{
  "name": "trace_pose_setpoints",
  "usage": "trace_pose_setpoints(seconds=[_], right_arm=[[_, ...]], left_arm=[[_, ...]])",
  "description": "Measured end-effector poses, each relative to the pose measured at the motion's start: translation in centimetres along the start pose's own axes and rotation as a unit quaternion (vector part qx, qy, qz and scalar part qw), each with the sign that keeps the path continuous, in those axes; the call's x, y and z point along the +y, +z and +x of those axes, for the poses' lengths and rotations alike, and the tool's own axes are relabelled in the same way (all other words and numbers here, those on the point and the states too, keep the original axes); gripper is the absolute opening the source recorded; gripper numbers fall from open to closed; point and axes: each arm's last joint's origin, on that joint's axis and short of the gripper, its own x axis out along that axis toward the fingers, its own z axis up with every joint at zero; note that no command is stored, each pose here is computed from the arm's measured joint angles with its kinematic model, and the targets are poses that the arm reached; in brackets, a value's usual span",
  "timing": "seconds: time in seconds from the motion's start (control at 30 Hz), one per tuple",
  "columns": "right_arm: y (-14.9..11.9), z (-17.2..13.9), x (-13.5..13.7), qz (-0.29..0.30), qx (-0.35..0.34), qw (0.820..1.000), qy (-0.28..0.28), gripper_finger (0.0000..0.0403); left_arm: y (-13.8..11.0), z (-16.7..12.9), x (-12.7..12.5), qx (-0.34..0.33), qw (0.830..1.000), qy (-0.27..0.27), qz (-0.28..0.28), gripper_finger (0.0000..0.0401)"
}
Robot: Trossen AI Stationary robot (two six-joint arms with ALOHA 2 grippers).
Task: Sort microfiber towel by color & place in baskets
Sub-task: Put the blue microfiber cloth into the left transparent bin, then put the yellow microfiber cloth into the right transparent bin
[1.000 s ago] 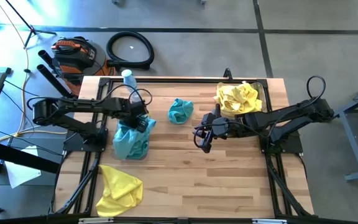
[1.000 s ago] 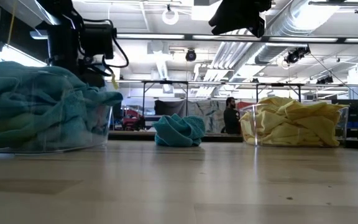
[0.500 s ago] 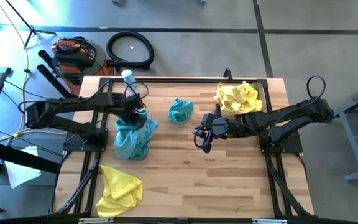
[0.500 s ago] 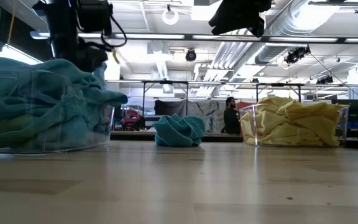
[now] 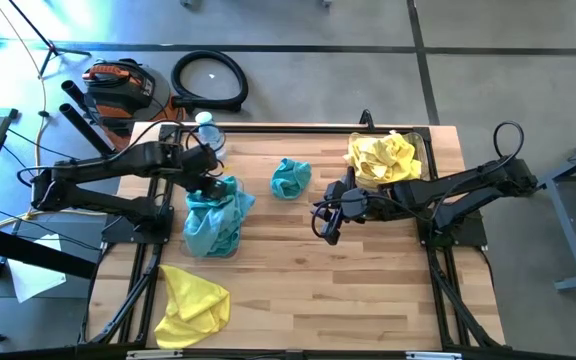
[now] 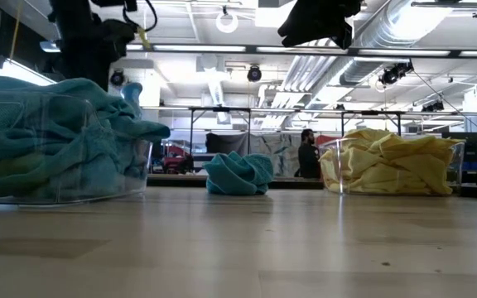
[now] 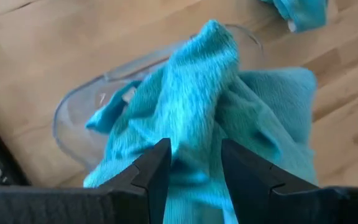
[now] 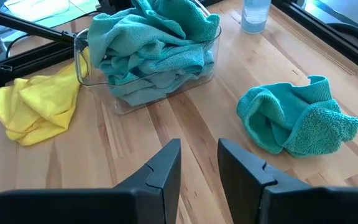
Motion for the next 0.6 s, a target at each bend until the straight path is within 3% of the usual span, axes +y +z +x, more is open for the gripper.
trace_pose_setpoints(seconds=[0.33,0.6], right_arm=[[0.0,0.0,0.0,0.017,-0.004,1.000,-0.007,0.0101],[0.0,0.0,0.0,0.048,-0.004,0.999,-0.006,0.0101]], left_arm=[[-3.3,-3.6,-1.3,-0.001,0.998,-0.064,0.005,0.0131],[-7.4,-4.1,-3.4,-0.005,0.993,-0.084,0.079,0.0131]])
